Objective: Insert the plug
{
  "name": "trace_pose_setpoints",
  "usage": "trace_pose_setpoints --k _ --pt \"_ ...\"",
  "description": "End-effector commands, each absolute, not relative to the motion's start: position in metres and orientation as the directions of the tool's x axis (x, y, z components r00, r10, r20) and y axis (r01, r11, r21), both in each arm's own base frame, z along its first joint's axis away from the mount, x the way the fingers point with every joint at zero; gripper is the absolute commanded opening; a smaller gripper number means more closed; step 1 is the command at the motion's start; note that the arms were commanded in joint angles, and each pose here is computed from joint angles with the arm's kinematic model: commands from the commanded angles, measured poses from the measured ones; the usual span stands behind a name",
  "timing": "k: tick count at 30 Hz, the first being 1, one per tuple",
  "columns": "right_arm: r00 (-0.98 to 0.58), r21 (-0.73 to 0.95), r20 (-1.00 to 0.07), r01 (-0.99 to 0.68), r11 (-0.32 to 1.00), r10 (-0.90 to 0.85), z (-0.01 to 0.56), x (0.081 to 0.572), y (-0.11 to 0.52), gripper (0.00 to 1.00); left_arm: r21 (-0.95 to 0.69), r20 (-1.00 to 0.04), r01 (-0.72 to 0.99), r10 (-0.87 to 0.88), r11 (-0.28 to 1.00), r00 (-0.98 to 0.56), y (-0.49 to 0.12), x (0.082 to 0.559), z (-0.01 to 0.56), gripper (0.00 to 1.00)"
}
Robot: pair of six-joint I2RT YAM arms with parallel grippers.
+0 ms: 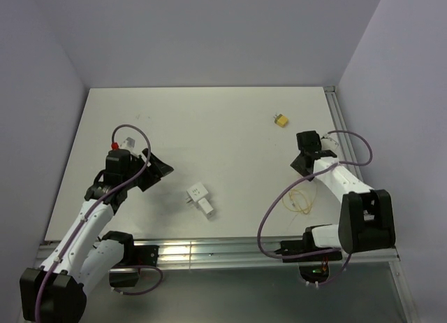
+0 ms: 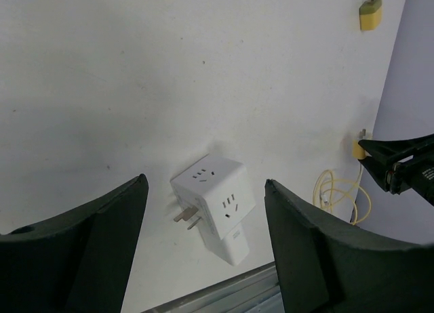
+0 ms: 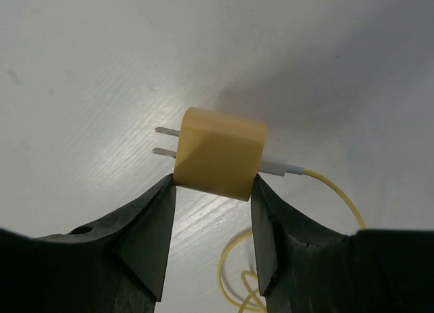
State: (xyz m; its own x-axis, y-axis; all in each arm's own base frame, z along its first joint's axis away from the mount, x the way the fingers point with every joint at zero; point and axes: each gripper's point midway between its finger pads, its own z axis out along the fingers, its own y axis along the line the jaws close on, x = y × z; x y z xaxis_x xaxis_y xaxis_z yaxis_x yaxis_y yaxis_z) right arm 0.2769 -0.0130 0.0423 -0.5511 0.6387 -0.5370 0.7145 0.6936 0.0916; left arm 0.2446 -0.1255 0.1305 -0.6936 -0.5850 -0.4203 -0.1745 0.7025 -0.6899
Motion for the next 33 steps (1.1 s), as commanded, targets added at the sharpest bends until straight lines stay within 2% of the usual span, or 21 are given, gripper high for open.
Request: trace_pose_setpoints --k 1,3,7,9,11,13,19,22,26,33 --pt "-0.541 0.198 -0.626 0.586 0.786 0.562 0.086 0.299 -0.004 0.0 -0.709 -0.479 -0.072 -0.553 0.702 -0.682 -0.133 0.256 0.161 0.75" --pt "-0.556 0.24 -0.644 0.506 0.828 0.526 0.102 0.302 0.007 0.0 -0.719 -0.482 -0.045 -0.544 0.693 -0.687 -0.138 0.257 0.167 0.73" --pt "-0.63 0.293 -0.693 0.198 0.935 0.35 0.133 0.306 0.053 0.0 -0.775 -0.459 0.07 -0.483 0.629 -0.746 -0.162 0.255 0.185 0.73" --pt "-0.642 0.322 -0.718 0.035 0.946 0.268 0.147 0.303 0.088 0.0 -0.809 -0.404 0.089 -0.439 0.582 -0.803 -0.176 0.251 0.187 0.72" --pt "-0.621 0.286 -0.766 -0.092 0.954 0.169 0.161 0.298 0.112 0.0 -0.824 -0.392 0.119 -0.407 0.554 -0.825 -0.187 0.25 0.199 0.72" --pt "-0.586 0.279 -0.806 -0.262 0.924 0.078 0.18 0.284 0.156 0.0 -0.834 -0.388 0.152 -0.369 0.53 -0.844 -0.202 0.247 0.21 0.72" --pt "-0.463 0.304 -0.887 -0.598 0.742 -0.009 0.225 0.234 0.239 0.0 -0.86 -0.376 0.199 -0.319 0.471 -0.87 -0.235 0.234 0.231 0.72" --pt "-0.407 0.281 -0.912 -0.697 0.66 -0.042 0.233 0.206 0.262 0.0 -0.872 -0.358 0.196 -0.309 0.449 -0.881 -0.243 0.228 0.231 0.72" --pt "-0.389 0.269 -0.918 -0.746 0.609 -0.071 0.23 0.189 0.276 0.0 -0.892 -0.307 0.155 -0.317 0.425 -0.897 -0.252 0.222 0.228 0.72" --pt "-0.379 0.229 -0.916 -0.762 0.606 -0.13 0.225 0.18 0.294 0.0 -0.9 -0.291 0.153 -0.299 0.409 -0.909 -0.269 0.213 0.228 0.7"
